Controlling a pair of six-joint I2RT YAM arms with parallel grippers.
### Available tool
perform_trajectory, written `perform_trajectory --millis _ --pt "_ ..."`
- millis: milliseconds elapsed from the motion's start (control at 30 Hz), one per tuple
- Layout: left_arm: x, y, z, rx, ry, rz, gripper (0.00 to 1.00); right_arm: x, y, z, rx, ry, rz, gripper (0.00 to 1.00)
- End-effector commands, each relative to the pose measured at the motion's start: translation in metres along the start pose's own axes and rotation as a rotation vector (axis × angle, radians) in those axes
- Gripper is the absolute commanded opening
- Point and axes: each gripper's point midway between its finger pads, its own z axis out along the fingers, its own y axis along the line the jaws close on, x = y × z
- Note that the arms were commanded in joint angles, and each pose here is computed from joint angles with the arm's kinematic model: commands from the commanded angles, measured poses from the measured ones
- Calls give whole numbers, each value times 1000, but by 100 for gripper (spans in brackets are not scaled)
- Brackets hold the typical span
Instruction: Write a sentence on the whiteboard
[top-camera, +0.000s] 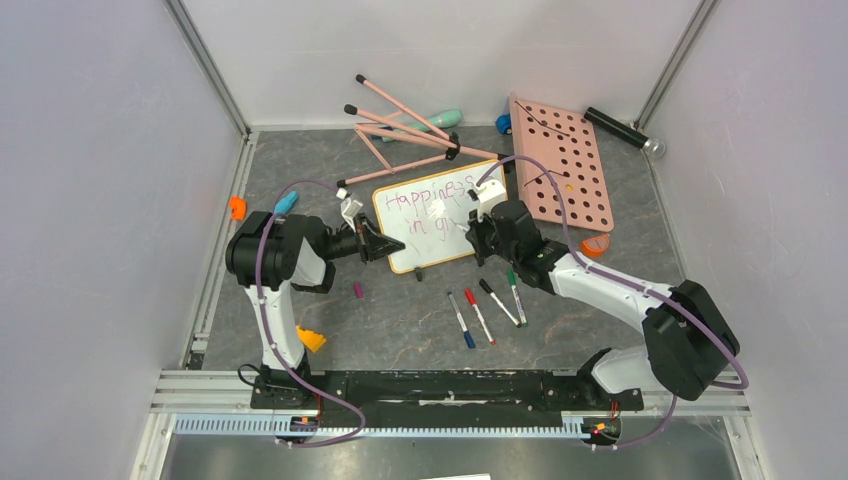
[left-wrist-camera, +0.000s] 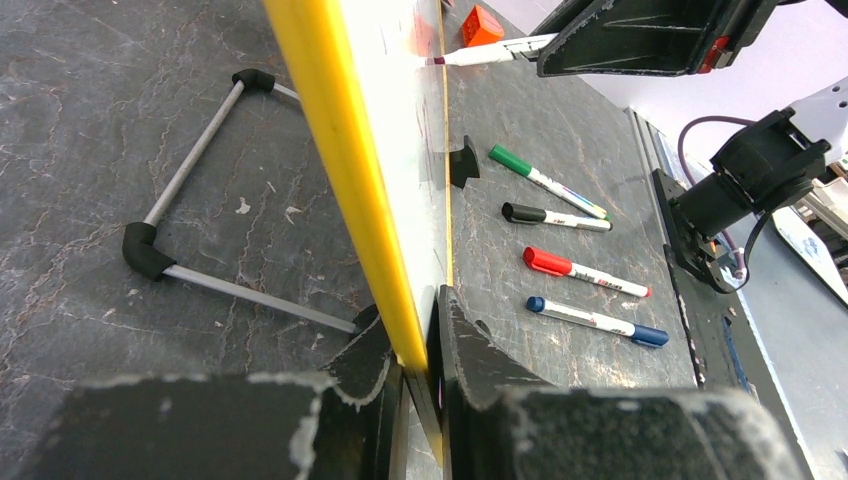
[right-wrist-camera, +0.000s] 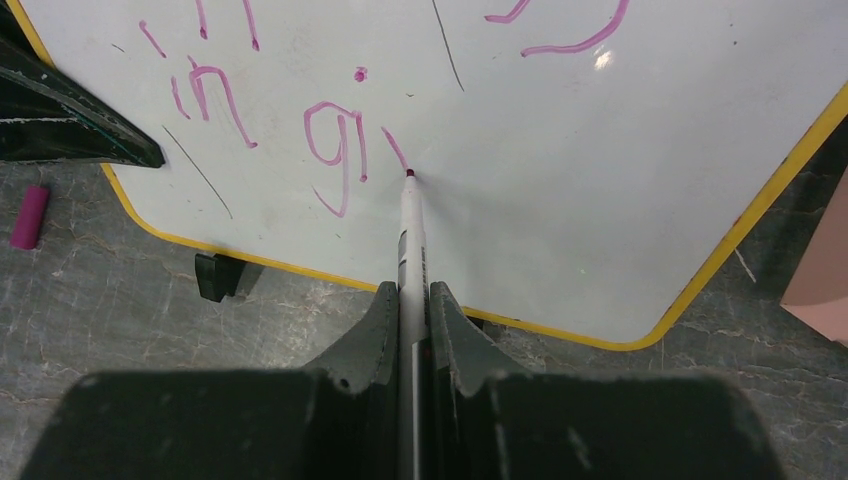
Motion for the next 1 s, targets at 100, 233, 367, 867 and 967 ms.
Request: perform_trajectory --millis 100,233,367,867,967 --pt "2 25 -4 -70 -27 184 3 -31 -15 1 61 -54 9 0" --pt "1 25 -4 -70 -27 184 3 -37 -13 2 54 -64 11 0" --pt "2 25 -4 -70 -26 182 3 -38 -13 3 49 -64 12 0" --pt "1 25 -4 -71 -28 182 3 -57 -8 -16 14 -121 2 0" --pt "2 25 -4 -70 -27 182 3 -59 -10 -15 25 -124 -1 0"
